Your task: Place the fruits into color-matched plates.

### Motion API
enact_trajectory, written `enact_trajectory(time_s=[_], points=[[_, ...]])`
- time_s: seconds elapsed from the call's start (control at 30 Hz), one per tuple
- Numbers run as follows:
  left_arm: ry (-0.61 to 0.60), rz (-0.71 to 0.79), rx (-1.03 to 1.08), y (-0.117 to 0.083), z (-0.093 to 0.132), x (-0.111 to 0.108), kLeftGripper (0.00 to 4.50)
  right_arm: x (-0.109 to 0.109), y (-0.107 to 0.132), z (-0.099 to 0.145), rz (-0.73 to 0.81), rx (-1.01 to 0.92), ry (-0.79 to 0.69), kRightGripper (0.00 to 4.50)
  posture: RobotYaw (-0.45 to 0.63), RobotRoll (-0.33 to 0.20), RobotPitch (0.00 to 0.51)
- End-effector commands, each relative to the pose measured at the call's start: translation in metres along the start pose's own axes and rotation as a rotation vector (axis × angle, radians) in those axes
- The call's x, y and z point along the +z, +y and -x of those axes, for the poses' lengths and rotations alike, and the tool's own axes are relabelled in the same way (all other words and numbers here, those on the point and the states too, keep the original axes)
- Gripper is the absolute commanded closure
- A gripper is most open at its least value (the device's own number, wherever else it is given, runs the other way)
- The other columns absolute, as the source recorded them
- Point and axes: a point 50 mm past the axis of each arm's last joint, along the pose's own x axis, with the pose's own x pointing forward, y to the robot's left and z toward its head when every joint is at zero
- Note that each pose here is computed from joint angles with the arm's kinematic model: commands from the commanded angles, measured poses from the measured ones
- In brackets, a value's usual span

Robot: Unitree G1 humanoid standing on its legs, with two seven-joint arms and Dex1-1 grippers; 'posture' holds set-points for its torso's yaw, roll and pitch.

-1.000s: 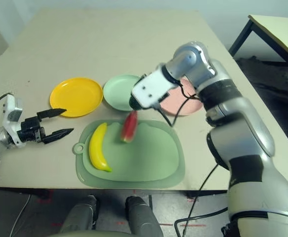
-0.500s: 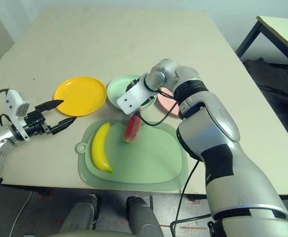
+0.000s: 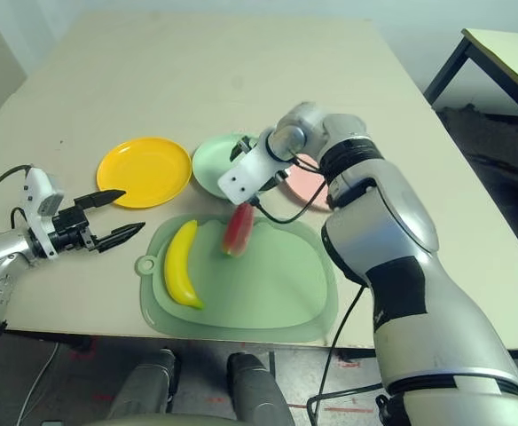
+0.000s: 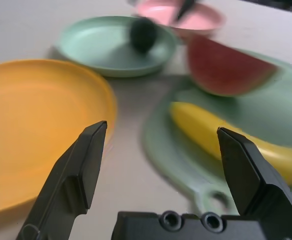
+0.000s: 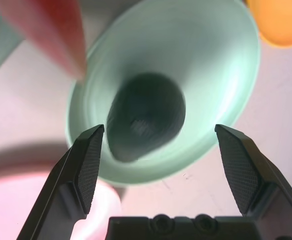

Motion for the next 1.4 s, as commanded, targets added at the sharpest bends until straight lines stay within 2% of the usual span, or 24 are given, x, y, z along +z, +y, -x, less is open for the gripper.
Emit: enact_trajectory(time_s=[0.03,0.17,0.3,0.53,0.93,1.23,1.33,1.4], points=[[0.006,0.021,-0.123,-0.005,0.006,-0.004,0.0,0.005,0.001,0.012,0.085,0.054,-0.05,0.04,0.05,0.0,0.137],[0.014,0.007,-0.19,-0.003,0.01,-0.002,0.0,0.013,0.006,0.015,0.125,0.117,-0.129,0.04,0.05,0.0,0.135],[0.025,-0.036,-0.255,-0.002,0.01,0.0,0.0,0.031,0.011,0.009,0.131,0.13,-0.258,0.04,0.04,0.0,0.137],[0.015,-0.084,-0.34,-0.006,0.006,0.001,0.0,0.045,0.022,0.0,0.11,0.149,-0.343,0.04,0.05,0.0,0.143],[0.02,-0.108,-0.341,-0.01,0.008,-0.001,0.0,0.054,0.038,-0.029,0.095,0.195,-0.392,0.04,0.08,0.0,0.155],[0.016,-0.113,-0.336,-0.014,0.008,-0.003,0.0,0.053,0.036,-0.044,0.093,0.18,-0.357,0.04,0.08,0.0,0.158],[0.014,-0.115,-0.332,-0.014,0.009,-0.003,0.0,0.052,0.037,-0.046,0.085,0.189,-0.346,0.66,0.09,0.0,0.158],[0.015,-0.117,-0.327,-0.014,0.009,-0.003,0.0,0.051,0.039,-0.047,0.081,0.199,-0.342,1.4,0.09,0.0,0.158]])
